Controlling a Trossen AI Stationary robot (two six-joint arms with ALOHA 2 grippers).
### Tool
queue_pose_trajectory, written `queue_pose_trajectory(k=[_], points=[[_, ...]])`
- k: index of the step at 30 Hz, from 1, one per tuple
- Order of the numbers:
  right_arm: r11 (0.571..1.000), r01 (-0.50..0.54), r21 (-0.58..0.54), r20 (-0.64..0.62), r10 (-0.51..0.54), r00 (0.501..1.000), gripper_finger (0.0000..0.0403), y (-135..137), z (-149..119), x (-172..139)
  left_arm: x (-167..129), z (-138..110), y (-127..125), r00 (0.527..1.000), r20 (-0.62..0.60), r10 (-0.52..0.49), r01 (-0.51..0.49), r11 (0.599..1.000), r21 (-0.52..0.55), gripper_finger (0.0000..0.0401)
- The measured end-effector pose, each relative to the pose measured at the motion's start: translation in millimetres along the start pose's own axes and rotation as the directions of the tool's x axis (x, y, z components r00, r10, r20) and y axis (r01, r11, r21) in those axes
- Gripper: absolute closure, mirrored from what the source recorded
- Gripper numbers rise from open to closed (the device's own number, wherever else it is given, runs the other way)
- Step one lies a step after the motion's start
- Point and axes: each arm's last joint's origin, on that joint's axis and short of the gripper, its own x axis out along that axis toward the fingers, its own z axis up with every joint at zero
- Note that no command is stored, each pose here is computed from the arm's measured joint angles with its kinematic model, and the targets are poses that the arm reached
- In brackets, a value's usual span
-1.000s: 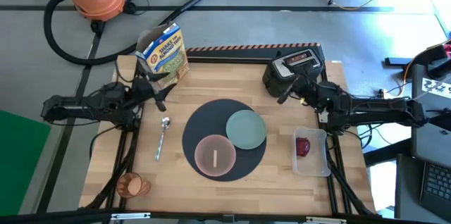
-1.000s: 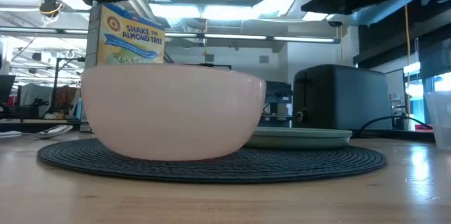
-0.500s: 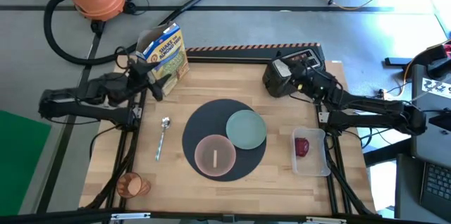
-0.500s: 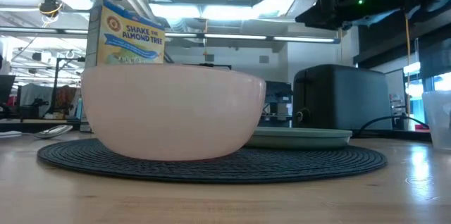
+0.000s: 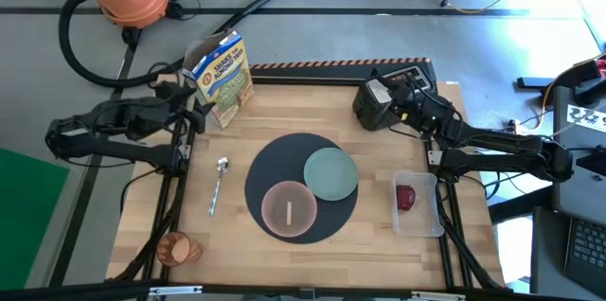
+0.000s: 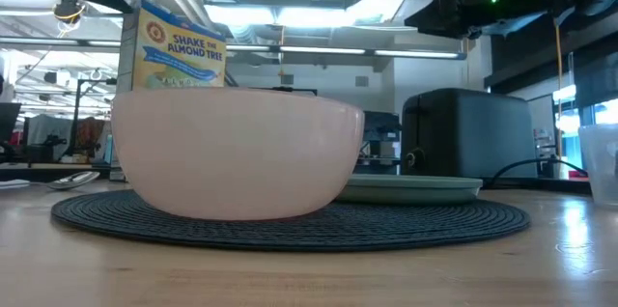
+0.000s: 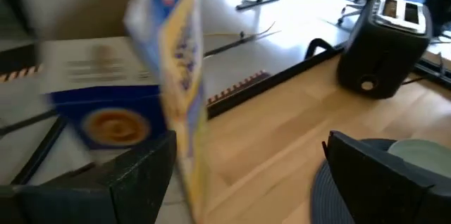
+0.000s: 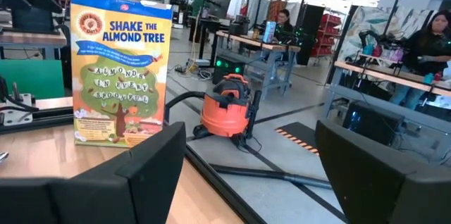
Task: Arrange a breakfast setting
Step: Pour the cereal from the yellow cereal box into the pink bowl
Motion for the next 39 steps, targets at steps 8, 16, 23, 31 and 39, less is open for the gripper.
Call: queue_pose_trajectory(k=[8, 16, 23, 31, 39], points=[[1.0, -0.003, 0.021, -0.007, 0.003, 1.0, 0.01, 0.5, -0.6, -0.1, 1.2, -15.0, 11.2, 0.983, -0.039, 0.181, -0.179, 0.983, 0.048, 0.0052], [0.999, -0.004, 0.042, -0.024, 0.005, 1.0, 0.01, 0.7, -2.3, -0.1, 17.3, -39.4, 6.6, 0.972, -0.09, 0.216, -0.207, 0.973, 0.098, 0.0052], [0.998, -0.007, 0.063, -0.06, 0.011, 0.998, 0.01, 1.3, -5.9, -0.3, 18.0, -40.0, 6.3, 0.973, -0.089, 0.215, -0.21, 0.976, 0.062, 0.0052], [0.993, -0.062, 0.102, -0.051, 0.067, 0.996, 0.01, 2.9, -5.6, -0.3, 18.0, -40.2, 6.1, 0.973, -0.093, 0.211, -0.211, 0.977, 0.008, 0.0052], [0.992, -0.075, 0.104, -0.043, 0.08, 0.996, 0.01, 3.2, -4.9, -0.3, 19.7, -40.7, 5.6, 0.968, -0.071, 0.242, -0.247, 0.967, -0.067, 0.0052]])
